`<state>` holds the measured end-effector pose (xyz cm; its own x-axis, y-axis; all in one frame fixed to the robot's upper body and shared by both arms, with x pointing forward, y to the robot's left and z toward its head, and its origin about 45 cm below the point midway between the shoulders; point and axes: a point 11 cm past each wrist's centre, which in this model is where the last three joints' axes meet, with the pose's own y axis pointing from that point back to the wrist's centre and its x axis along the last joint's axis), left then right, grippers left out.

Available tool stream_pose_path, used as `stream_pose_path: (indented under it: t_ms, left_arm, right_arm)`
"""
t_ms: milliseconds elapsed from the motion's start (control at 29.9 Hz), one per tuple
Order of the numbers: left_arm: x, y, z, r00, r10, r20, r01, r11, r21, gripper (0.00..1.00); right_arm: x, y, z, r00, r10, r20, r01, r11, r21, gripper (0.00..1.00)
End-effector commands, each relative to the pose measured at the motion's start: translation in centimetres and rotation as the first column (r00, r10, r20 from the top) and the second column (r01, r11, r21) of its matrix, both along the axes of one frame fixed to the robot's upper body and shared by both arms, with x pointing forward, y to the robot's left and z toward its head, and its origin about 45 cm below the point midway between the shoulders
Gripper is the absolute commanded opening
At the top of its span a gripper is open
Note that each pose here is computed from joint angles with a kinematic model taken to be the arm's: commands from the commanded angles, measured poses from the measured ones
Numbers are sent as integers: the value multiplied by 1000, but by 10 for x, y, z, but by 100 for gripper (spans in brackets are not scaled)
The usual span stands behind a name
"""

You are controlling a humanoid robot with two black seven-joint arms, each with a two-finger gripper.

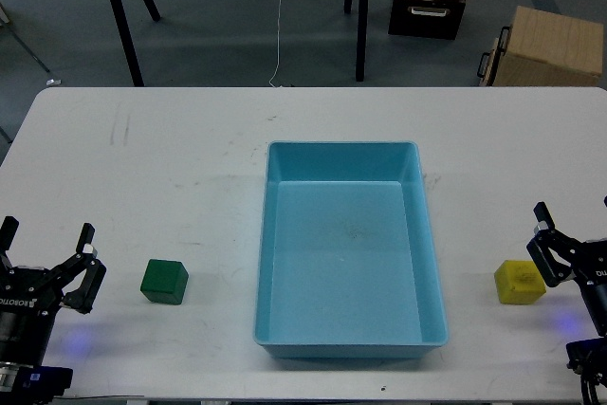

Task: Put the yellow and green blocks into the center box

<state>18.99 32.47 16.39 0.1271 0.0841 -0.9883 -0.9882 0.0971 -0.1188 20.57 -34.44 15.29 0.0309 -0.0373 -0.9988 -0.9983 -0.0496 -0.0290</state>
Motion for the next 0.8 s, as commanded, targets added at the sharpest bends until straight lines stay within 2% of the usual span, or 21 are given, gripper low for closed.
stream_pose_path:
  t_ms: [0,267,769]
  left_arm:
    - [0,-1,0,1000,-3,-1,3,1000,-2,100]
    - [0,0,0,1000,1,1,-1,1000,-4,100]
    - [-1,0,0,1000,7,3,-6,1000,-25,100]
  right_arm:
    - [0,-4,1,1000,-24,6,24,1000,5,100]
    - [2,-5,2,996,-78,32,76,996,47,100]
    - [6,-1,2,998,-57,36,55,998,41,100]
